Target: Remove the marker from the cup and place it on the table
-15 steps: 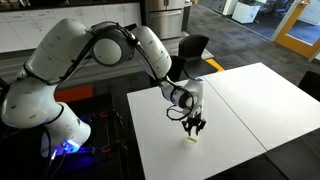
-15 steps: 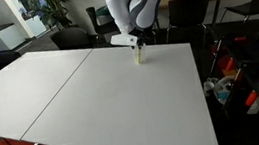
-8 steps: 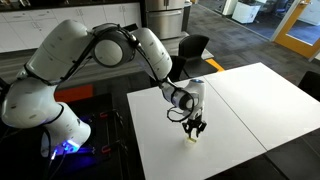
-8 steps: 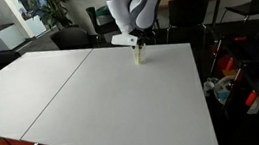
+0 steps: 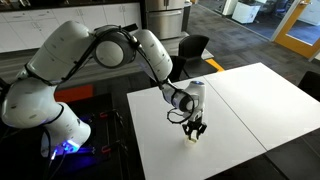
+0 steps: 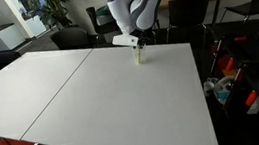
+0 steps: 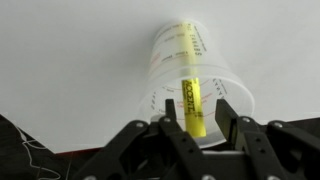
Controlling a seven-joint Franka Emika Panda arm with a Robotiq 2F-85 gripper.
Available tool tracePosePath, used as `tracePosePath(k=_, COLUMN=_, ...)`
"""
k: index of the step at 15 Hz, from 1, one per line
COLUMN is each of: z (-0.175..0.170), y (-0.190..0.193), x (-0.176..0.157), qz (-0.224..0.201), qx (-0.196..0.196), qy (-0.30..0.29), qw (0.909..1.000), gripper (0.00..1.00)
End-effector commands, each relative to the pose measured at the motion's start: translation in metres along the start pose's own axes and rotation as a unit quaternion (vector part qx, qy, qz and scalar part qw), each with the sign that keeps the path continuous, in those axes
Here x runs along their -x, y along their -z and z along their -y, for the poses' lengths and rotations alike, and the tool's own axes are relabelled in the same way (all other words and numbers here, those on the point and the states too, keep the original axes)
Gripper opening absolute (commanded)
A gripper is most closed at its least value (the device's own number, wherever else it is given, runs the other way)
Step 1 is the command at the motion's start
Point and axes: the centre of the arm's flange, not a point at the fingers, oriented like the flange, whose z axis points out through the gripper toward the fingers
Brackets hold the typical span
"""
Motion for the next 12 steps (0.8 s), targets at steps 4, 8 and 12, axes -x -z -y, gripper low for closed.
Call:
tracePosePath(k=4, z=0.0058, y=-0.0017, x=-0.0025, qz=-0.010, qx=0.009, qy=-0.003, qw=0.9999, gripper=0.36)
tracePosePath(k=8, z=0.0060, y=-0.0024, x=-0.0018, qz=-0.014, qx=0.009, qy=-0.004, qw=0.9998, gripper=0.00)
tracePosePath(k=12, z=0.0037, y=0.0020, x=0.0013, qz=-0.020, qx=0.006, qy=-0.001, qw=0.9998, gripper=0.05)
